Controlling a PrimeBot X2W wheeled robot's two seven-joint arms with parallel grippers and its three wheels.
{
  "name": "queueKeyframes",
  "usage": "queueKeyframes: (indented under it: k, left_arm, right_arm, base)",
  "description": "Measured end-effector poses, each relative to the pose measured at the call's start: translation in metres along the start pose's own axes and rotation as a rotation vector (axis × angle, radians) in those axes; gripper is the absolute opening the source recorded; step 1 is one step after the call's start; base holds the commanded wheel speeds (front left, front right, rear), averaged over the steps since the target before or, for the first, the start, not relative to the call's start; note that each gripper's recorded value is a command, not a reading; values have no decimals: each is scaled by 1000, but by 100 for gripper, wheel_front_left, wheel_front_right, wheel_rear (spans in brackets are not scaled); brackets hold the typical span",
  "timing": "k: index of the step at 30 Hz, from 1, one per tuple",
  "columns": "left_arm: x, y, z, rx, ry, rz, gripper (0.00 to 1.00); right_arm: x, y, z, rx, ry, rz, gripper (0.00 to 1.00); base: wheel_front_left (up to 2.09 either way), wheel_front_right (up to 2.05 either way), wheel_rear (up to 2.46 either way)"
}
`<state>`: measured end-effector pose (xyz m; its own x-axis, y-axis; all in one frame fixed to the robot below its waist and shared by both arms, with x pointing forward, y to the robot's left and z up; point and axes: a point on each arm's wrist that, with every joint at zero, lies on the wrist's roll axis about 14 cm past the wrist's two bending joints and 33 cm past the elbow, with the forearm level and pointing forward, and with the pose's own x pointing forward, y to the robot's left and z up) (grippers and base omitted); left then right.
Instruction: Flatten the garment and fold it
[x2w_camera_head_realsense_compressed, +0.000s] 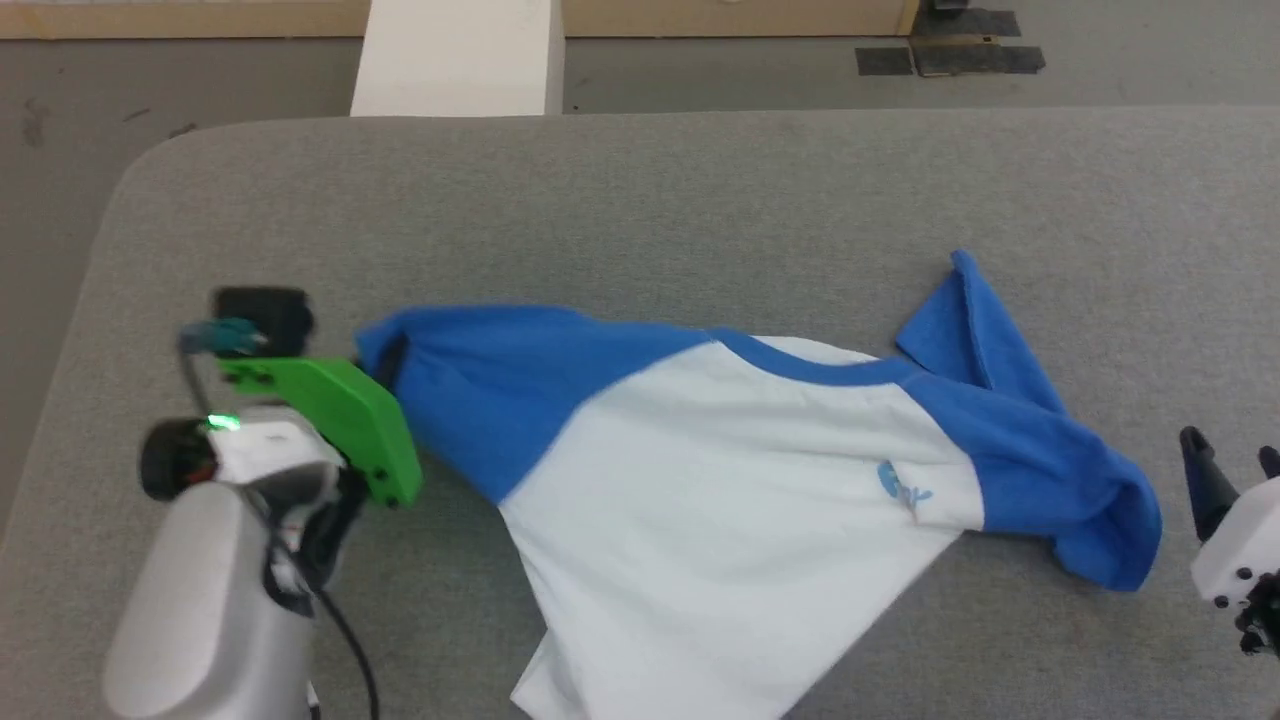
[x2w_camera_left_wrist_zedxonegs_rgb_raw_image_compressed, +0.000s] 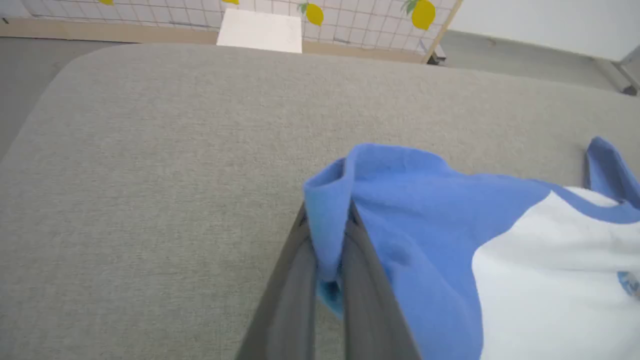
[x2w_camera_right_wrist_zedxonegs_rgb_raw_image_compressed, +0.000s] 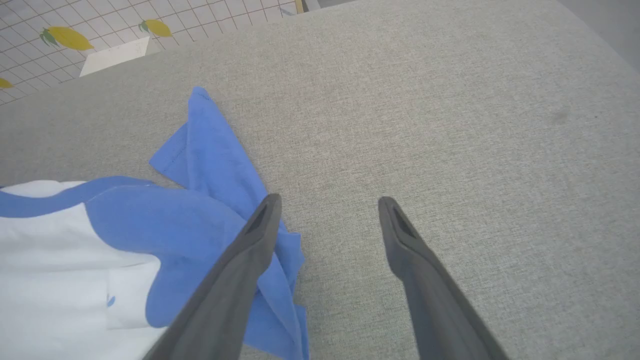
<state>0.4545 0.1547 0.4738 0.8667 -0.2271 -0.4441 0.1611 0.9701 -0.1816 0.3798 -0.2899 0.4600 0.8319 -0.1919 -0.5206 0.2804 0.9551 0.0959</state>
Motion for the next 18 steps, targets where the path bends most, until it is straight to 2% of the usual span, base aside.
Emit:
queueKeyframes:
  k: [3, 6, 8, 11, 15, 17, 18]
  left_arm:
    - [-17, 20, 45, -49, -186, 73, 0]
    - [-39, 52, 55, -101, -252, 194, 0]
    - [-51, 76, 31, -142, -205, 283, 0]
    - [-70, 111, -29, -237, -73, 423, 0]
    - [-81, 120, -104, -361, 123, 480, 0]
    - [-82, 118, -119, -413, 153, 485, 0]
    - [-83, 120, -120, -427, 145, 493, 27]
  right_arm:
    - [2, 14, -1, -14, 6, 38, 100]
    - [5, 31, -2, -35, 9, 82, 100]
    - [7, 43, -4, -50, 18, 113, 100]
    - [10, 59, -10, -70, 38, 154, 100]
    - [15, 70, -21, -86, 75, 181, 100]
    - [17, 76, -25, -95, 90, 193, 100]
    - [18, 79, -27, -102, 97, 202, 100]
  base:
    - [0, 0, 0]
    - [0, 0, 0]
    - [0, 0, 0]
    - [0, 0, 0]
    - [0, 0, 0]
    - [0, 0, 0]
    - [0, 0, 0]
